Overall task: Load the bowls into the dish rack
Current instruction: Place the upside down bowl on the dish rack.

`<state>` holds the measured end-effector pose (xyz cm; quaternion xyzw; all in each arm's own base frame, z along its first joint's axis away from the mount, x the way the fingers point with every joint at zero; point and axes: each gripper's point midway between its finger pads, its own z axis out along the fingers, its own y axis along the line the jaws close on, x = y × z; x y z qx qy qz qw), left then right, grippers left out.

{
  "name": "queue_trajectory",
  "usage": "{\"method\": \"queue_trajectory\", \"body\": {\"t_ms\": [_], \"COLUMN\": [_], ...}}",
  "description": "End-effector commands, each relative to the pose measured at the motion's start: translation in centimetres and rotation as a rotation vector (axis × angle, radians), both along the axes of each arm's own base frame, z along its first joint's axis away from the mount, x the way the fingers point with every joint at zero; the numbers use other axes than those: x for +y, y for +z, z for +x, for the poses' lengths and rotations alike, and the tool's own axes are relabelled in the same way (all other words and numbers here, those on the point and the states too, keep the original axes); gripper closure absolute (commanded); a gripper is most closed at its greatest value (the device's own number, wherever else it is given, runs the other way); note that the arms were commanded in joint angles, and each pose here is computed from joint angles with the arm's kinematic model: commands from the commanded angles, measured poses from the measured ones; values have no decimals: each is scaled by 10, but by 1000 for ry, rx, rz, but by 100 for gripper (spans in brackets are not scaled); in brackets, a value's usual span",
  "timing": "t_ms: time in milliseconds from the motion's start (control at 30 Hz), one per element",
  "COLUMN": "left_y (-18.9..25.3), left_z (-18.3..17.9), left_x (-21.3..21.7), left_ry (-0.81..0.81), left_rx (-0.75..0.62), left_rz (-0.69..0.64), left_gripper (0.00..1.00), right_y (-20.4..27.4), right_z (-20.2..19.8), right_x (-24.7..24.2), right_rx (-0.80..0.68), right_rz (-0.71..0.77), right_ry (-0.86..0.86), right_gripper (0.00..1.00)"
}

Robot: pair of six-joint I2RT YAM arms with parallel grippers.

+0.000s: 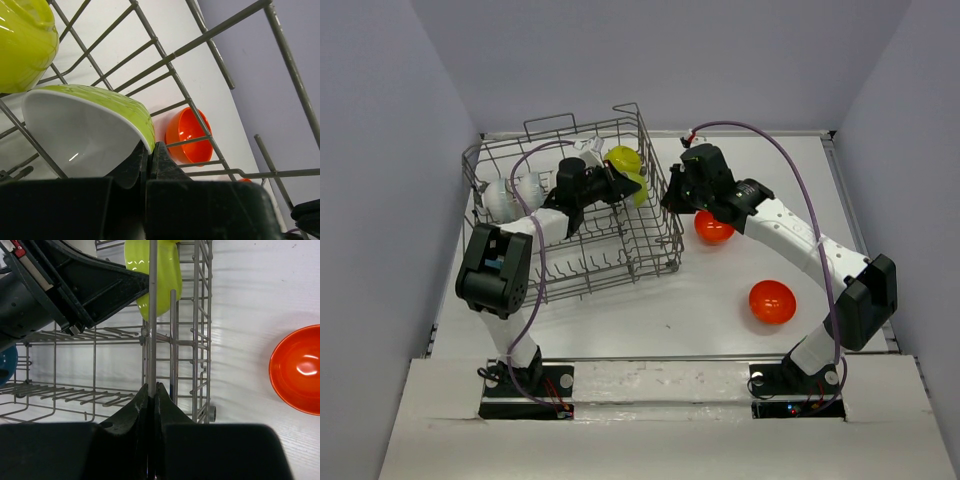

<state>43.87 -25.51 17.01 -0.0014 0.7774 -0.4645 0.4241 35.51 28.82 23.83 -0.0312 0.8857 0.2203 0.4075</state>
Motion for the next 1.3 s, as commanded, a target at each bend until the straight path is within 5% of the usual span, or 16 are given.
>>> {"method": "queue_trajectory", "body": {"t_ms": [0, 600, 1267], "left_y": [4, -6, -26], "left_z": [22, 22, 19], "left_x": [19, 34, 59], "left_ry": [71, 118, 189], "left_rx": [-51, -42, 12], "left_rz": [57, 143, 297], "left_gripper": [100, 86, 84], "right_y": [8, 4, 2], "right_z": [4, 3, 4], "right_x": [-4, -6, -5], "right_rx": [-46, -42, -37], "right_rz": [-20, -24, -26], "right_ry": [-10, -24, -19], "right_gripper": [99, 99, 99]}}
